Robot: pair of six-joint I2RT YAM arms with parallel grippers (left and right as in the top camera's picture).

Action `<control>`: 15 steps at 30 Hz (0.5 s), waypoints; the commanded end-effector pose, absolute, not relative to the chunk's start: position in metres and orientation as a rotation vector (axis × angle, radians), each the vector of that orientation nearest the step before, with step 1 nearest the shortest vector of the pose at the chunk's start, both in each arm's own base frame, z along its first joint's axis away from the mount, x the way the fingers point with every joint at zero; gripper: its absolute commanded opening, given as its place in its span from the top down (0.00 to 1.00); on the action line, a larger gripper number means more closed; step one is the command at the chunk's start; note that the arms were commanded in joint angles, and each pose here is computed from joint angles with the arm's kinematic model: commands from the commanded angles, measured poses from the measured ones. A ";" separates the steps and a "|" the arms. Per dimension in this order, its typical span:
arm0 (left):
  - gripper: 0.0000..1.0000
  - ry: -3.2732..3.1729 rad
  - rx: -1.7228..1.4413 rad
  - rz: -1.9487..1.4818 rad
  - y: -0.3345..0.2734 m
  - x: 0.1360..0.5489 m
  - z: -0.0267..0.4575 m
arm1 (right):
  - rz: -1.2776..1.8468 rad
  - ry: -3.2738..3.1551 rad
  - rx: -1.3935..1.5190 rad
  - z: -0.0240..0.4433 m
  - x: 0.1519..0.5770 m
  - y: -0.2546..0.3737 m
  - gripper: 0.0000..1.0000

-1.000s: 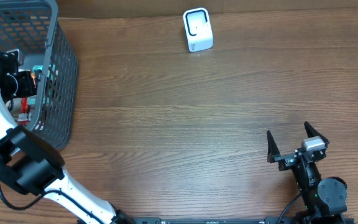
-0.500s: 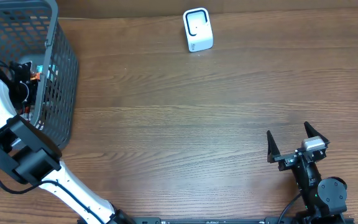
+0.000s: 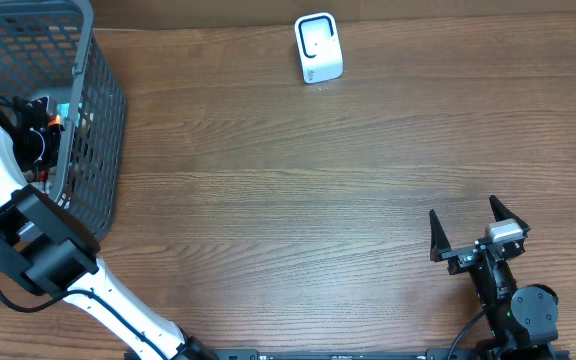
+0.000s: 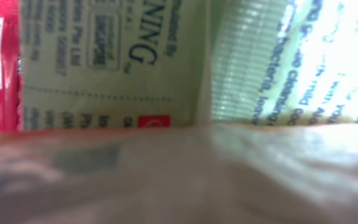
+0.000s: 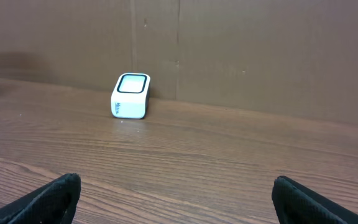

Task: Scan the item barcode
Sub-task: 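Reach the left gripper into the grey basket and grasp a packaged item, then carry the item toward the scanner and set it down right of center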

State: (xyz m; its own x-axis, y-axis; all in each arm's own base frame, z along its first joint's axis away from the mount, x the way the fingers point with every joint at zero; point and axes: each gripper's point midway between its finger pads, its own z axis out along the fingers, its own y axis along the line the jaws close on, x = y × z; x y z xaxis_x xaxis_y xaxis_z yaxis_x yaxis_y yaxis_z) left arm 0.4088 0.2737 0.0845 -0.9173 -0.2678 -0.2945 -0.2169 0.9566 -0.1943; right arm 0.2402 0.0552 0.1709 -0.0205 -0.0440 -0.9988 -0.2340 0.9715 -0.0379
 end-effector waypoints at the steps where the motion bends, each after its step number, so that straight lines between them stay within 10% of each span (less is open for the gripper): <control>1: 0.69 2.683 -0.414 -0.156 0.283 0.420 0.130 | 0.153 1.590 -0.226 0.168 0.241 0.056 0.00; 15: 0.70 2.268 -0.455 0.083 0.274 0.407 0.323 | 0.153 1.590 -0.226 0.168 0.241 0.056 0.00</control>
State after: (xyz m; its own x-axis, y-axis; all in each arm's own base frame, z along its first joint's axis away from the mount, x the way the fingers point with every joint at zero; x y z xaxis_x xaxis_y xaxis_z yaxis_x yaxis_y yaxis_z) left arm 0.4177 0.2851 0.2332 -0.7484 -0.3147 -0.5838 -0.3208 0.9422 -0.0968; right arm 0.2402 0.0552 0.1709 -0.0203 -0.0435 -0.9988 -0.2339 0.9715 -0.0376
